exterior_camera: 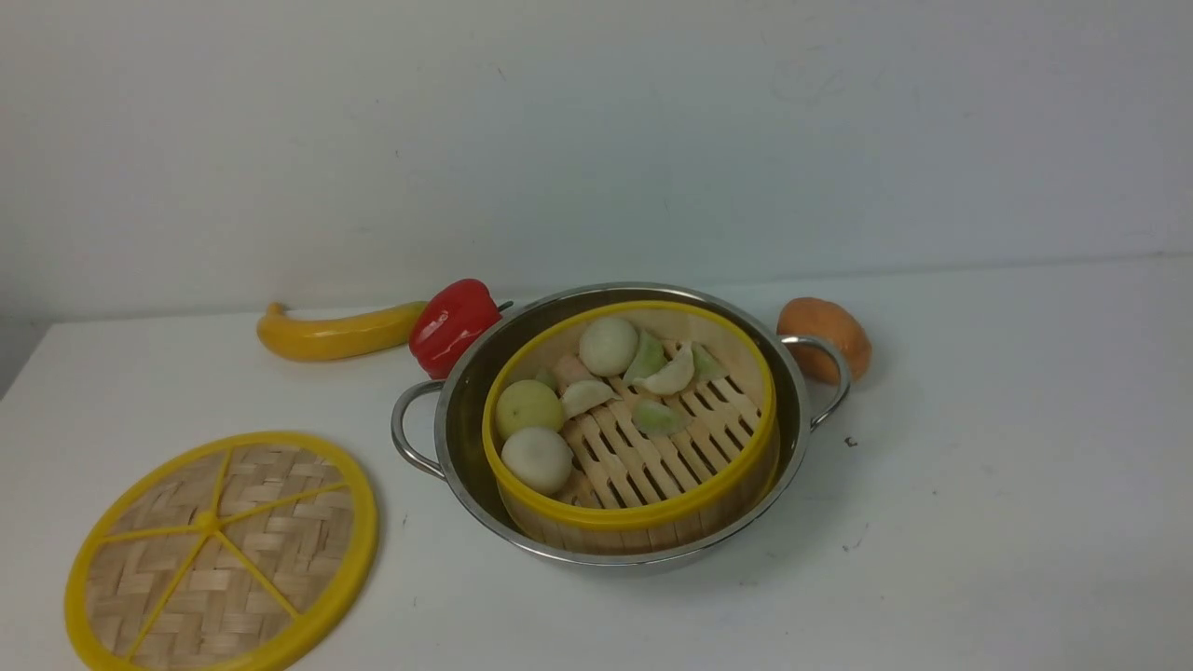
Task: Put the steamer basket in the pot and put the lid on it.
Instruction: Use the left arm to lift the lid of the steamer
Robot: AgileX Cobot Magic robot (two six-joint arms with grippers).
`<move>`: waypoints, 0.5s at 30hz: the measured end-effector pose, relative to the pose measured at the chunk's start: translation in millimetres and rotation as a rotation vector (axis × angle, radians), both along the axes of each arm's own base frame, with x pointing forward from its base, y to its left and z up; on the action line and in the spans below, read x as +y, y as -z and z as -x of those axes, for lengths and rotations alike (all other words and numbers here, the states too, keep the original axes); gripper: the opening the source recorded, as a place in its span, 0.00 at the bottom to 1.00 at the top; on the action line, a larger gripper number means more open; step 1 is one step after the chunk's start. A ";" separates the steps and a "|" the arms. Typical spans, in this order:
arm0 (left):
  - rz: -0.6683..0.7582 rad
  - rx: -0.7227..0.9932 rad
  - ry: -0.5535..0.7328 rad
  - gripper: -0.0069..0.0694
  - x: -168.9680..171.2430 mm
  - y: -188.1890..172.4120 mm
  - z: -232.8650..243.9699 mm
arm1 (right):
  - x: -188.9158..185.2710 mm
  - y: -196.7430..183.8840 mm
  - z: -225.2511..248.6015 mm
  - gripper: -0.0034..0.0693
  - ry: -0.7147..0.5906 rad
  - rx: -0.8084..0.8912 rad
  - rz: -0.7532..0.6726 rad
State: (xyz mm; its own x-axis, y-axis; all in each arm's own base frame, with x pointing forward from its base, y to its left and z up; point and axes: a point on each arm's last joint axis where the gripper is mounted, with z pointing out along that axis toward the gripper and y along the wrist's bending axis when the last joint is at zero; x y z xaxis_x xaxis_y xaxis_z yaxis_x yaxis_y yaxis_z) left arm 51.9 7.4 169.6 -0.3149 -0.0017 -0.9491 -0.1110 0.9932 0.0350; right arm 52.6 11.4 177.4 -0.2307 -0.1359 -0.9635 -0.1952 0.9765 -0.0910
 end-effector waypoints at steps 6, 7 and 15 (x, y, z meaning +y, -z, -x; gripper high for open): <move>0.000 0.000 0.000 0.59 0.0 0.0 0.0 | 0.0 0.0 0.0 0.21 0.000 0.000 0.000; 0.000 0.000 0.000 0.59 0.0 0.0 0.0 | 0.0 0.0 0.0 0.21 0.000 0.000 0.000; 0.000 0.000 0.000 0.59 0.0 0.0 0.0 | 0.0 0.0 0.0 0.22 0.000 0.000 0.000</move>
